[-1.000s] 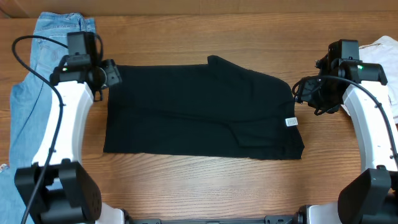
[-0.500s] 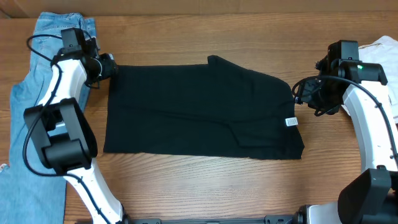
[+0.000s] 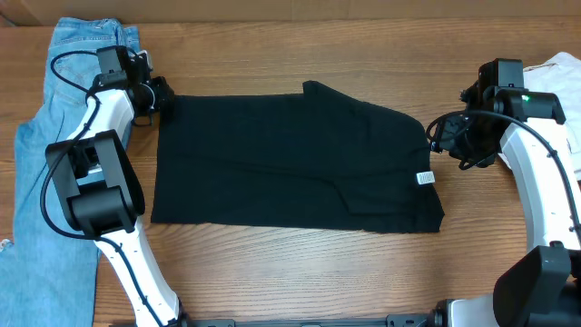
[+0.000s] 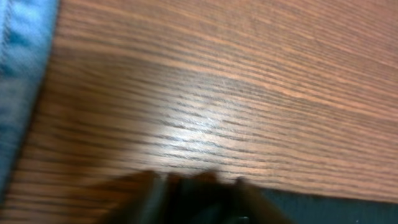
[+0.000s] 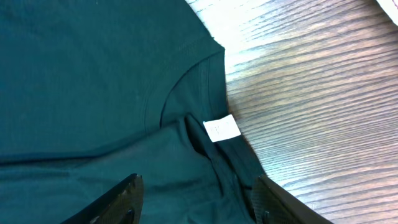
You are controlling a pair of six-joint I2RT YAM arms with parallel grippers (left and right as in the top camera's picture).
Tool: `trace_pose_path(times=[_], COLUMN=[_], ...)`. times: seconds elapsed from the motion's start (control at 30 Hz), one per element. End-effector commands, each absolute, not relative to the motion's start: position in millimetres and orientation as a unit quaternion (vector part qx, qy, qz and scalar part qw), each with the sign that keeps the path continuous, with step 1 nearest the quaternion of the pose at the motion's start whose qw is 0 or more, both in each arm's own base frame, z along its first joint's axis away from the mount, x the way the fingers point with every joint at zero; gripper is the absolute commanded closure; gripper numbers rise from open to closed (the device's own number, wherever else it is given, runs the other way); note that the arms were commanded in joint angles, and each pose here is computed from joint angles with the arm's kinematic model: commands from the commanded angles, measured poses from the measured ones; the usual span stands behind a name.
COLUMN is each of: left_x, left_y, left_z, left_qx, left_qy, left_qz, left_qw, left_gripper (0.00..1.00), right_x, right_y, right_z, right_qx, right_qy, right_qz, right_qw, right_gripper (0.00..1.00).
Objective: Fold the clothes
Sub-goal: 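Release and move both grippers to the t-shirt's top corners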
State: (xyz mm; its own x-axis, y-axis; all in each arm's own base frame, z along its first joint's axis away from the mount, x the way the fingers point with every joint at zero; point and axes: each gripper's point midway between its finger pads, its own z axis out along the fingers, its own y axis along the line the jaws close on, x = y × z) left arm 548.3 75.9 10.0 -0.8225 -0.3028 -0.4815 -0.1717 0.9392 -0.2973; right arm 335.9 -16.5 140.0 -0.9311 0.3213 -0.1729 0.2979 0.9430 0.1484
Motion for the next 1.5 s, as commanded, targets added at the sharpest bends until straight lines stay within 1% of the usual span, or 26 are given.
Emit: trace_pose_path(times=[0.0,0.1,0.17,0.23,0.3,0.47,0.5,0.53,0.6,0.67,0.87,1.1,1.3,1.47], left_x=[545.6,537.0,528.4,520.6,512.8,496.3,494.9,492.5,491.5,489.4,483.2,482.7,482.1,481.4], left_y=[57.8,56.2,54.9,53.5,52.0,49.7,49.8,49.2,48.9,48.5,47.1,46.9,46.4,44.6], left_z=[-6.2,-8.7,-12.3,-14.9,-17.2,-14.6,-13.0,-8.6,-5.8,-4.2,-5.1,-5.2,-5.5,-5.9], left_qx=[-0.109,-0.113,-0.117,-0.121,-0.126,-0.132,-0.133,-0.134,-0.136,-0.136,-0.138,-0.139,-0.142,-0.14], left_qy=[0.952,0.957,0.96,0.963,0.966,0.97,0.97,0.97,0.97,0.97,0.972,0.972,0.971,0.972], left_qz=[-0.141,-0.142,-0.143,-0.145,-0.147,-0.148,-0.148,-0.149,-0.149,-0.149,-0.15,-0.151,-0.151,-0.151], left_qw=[0.248,0.228,0.209,0.191,0.174,0.142,0.14,0.137,0.136,0.133,0.12,0.119,0.117,0.115], left_gripper=[0.89,0.96,0.96,0.96,0.96,0.96,0.96,0.96,0.96,0.96,0.96,0.96,0.96,0.96], right_x=[340.9,348.0,359.4,376.8,399.0,443.0,448.0,457.4,467.0,478.3,516.5,546.4,564.8,572.3], right_y=[-18.8,-18.9,-15.3,-3.6,9.9,46.3,55.1,77.5,98.8,117.9,154.9,188.5,213.4,223.5], right_z=[144.6,146.4,150.2,158.3,171.2,193.3,195.6,197.6,197.9,195.8,170.7,106.4,59.8,48.1], right_qx=[0.154,0.153,0.149,0.108,0.072,0.0,-0.014,-0.049,-0.078,-0.099,-0.125,-0.156,-0.173,-0.181], right_qy=[0.98,0.978,0.975,0.971,0.96,0.932,0.928,0.923,0.921,0.921,0.925,0.932,0.925,0.918], right_qz=[0.056,0.058,0.073,0.107,0.139,0.163,0.165,0.169,0.173,0.175,0.184,0.182,0.188,0.191], right_qw=[0.111,0.125,0.148,0.184,0.234,0.325,0.333,0.342,0.34,0.333,0.308,0.272,0.283,0.296], right_gripper=[0.4,0.42,0.44,0.44,0.4,0.34,0.33,0.29,0.27,0.23,0.19,0.18,0.19,0.19])
